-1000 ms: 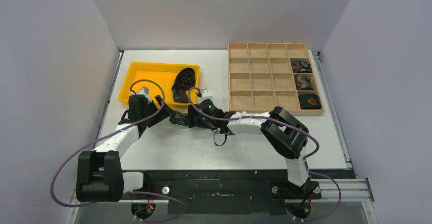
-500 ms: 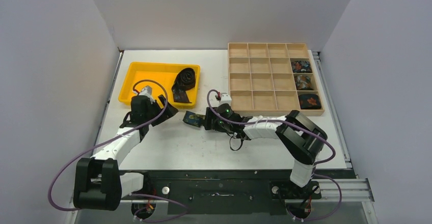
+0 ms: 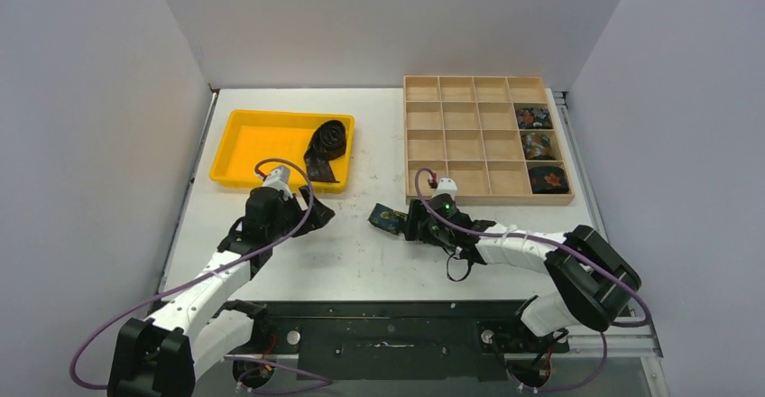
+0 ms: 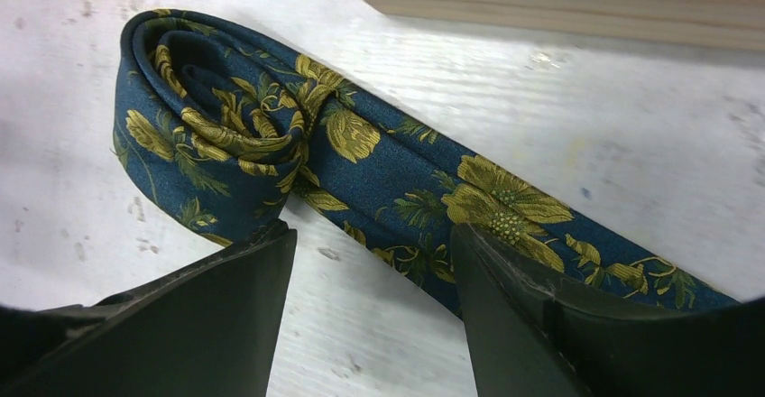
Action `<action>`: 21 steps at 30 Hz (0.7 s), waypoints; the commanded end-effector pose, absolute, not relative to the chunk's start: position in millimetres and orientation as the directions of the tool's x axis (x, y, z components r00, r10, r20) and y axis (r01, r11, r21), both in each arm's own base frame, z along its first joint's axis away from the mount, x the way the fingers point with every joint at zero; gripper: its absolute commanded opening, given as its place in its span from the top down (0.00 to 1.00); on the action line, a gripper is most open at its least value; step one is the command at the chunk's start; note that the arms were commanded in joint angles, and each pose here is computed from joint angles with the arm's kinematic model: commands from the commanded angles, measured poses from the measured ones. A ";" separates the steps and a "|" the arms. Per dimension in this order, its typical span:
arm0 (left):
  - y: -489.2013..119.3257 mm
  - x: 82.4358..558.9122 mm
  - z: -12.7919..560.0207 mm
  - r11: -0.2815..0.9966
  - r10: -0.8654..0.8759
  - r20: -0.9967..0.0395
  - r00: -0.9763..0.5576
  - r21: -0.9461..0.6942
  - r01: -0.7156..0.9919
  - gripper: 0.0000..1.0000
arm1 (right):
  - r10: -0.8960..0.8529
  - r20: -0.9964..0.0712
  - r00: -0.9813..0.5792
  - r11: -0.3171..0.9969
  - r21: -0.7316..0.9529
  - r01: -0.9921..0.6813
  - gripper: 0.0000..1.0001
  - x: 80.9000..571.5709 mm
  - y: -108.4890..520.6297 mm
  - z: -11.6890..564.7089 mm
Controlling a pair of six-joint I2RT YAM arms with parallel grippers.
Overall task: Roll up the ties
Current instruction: Move the tie to the center of the board.
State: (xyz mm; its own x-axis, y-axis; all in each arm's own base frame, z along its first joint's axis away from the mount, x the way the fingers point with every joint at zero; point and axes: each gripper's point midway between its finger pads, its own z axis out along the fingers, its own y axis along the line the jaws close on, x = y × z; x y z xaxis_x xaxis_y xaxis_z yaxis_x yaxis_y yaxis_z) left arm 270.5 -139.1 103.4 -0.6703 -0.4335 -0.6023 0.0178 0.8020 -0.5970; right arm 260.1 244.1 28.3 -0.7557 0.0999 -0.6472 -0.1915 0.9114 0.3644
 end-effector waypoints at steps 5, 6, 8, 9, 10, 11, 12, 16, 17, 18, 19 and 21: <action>-173.5 257.3 115.1 0.796 -0.398 -0.636 -0.661 -0.597 0.095 0.28 | 0.095 -0.598 -0.796 0.958 0.273 -0.091 0.34 244.1 179.4 18.6; -176.5 255.4 114.3 0.797 -0.390 -0.636 -0.666 -0.595 0.101 0.29 | 0.103 -0.598 -0.795 0.958 0.274 -0.082 0.34 244.2 175.2 19.3; -180.6 252.9 112.8 0.800 -0.379 -0.635 -0.673 -0.591 0.106 0.28 | 0.112 -0.600 -0.792 0.958 0.278 -0.075 0.34 244.4 170.2 21.9; -182.2 251.2 112.0 0.801 -0.373 -0.635 -0.676 -0.588 0.110 0.28 | 0.116 -0.601 -0.791 0.958 0.278 -0.072 0.34 244.8 168.4 23.1; -183.2 250.8 112.2 0.801 -0.374 -0.635 -0.676 -0.589 0.111 0.29 | 0.119 -0.604 -0.788 0.957 0.281 -0.071 0.33 245.3 167.5 25.1; -183.9 249.8 111.5 0.801 -0.372 -0.635 -0.677 -0.588 0.111 0.29 | 0.121 -0.606 -0.786 0.957 0.282 -0.070 0.33 245.4 166.6 26.5; -184.7 248.5 110.4 0.800 -0.372 -0.631 -0.681 -0.589 0.109 0.29 | 0.125 -0.607 -0.785 0.956 0.284 -0.067 0.32 245.8 165.4 27.7; -186.8 246.7 111.2 0.796 -0.373 -0.630 -0.681 -0.594 0.112 0.29 | 0.131 -0.616 -0.776 0.955 0.290 -0.069 0.31 248.3 163.9 36.1; -187.2 246.6 112.2 0.795 -0.375 -0.630 -0.680 -0.596 0.114 0.29 | 0.131 -0.620 -0.773 0.955 0.289 -0.071 0.31 249.6 163.8 38.9; -187.4 246.5 112.8 0.794 -0.376 -0.631 -0.679 -0.597 0.115 0.29 | 0.130 -0.624 -0.771 0.955 0.287 -0.071 0.30 250.2 163.1 40.9; -187.5 246.4 113.9 0.793 -0.378 -0.632 -0.677 -0.598 0.117 0.29 | 0.129 -0.627 -0.768 0.956 0.285 -0.071 0.30 251.0 162.6 43.2; -187.8 246.2 116.0 0.791 -0.379 -0.634 -0.674 -0.600 0.120 0.29 | 0.132 -0.638 -0.759 0.956 0.284 -0.072 0.29 252.9 161.9 49.1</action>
